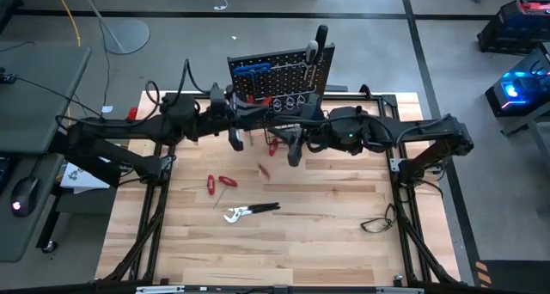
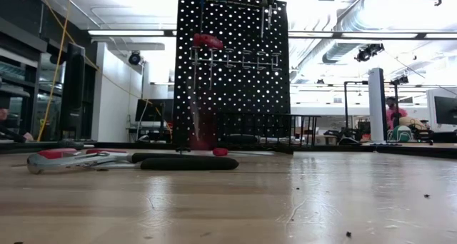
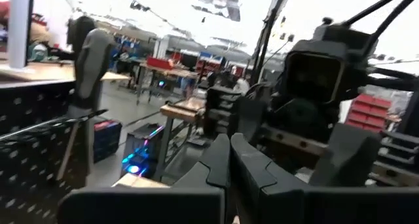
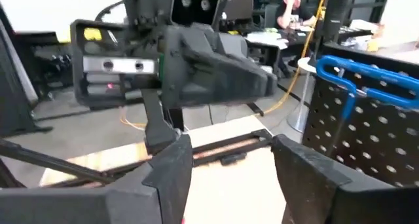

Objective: Hang tools onto peg board
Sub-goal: Hang the red allen wrench on the peg board

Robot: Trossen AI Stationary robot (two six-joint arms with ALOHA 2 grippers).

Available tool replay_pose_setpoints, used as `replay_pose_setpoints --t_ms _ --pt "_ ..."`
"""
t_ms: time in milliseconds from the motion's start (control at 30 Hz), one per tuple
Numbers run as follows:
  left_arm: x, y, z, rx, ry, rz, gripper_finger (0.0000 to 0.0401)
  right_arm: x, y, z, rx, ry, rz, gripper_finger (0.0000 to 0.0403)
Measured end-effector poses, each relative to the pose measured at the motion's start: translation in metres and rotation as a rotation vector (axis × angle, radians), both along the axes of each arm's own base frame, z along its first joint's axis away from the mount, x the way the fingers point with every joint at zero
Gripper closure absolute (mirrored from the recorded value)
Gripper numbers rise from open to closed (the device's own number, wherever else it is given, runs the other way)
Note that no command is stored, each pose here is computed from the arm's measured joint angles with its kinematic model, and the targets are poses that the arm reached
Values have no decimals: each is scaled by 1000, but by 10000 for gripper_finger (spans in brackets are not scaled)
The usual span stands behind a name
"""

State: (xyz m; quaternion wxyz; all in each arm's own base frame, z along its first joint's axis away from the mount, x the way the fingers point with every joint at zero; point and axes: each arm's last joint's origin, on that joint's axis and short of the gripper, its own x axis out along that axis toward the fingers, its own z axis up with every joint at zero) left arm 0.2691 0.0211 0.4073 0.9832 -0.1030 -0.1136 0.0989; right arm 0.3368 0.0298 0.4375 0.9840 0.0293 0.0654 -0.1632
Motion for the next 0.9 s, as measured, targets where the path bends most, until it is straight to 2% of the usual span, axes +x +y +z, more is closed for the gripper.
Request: replay_pose_setpoints --t_ms 333,533,667,900 --pt "0 -2 -17 -18 189 -31 401 -5 3 -10 16 114 -3 202" --pt "-1 -8 -33 -56 334 -63 401 -9 4 -21 104 202 18 202" --pt "-2 -21 -62 -123 507 -166 401 -14 7 -37 190 348 73 201" --pt "-7 -54 -134 -342 713 -332 401 -27 27 -83 317 626 137 201"
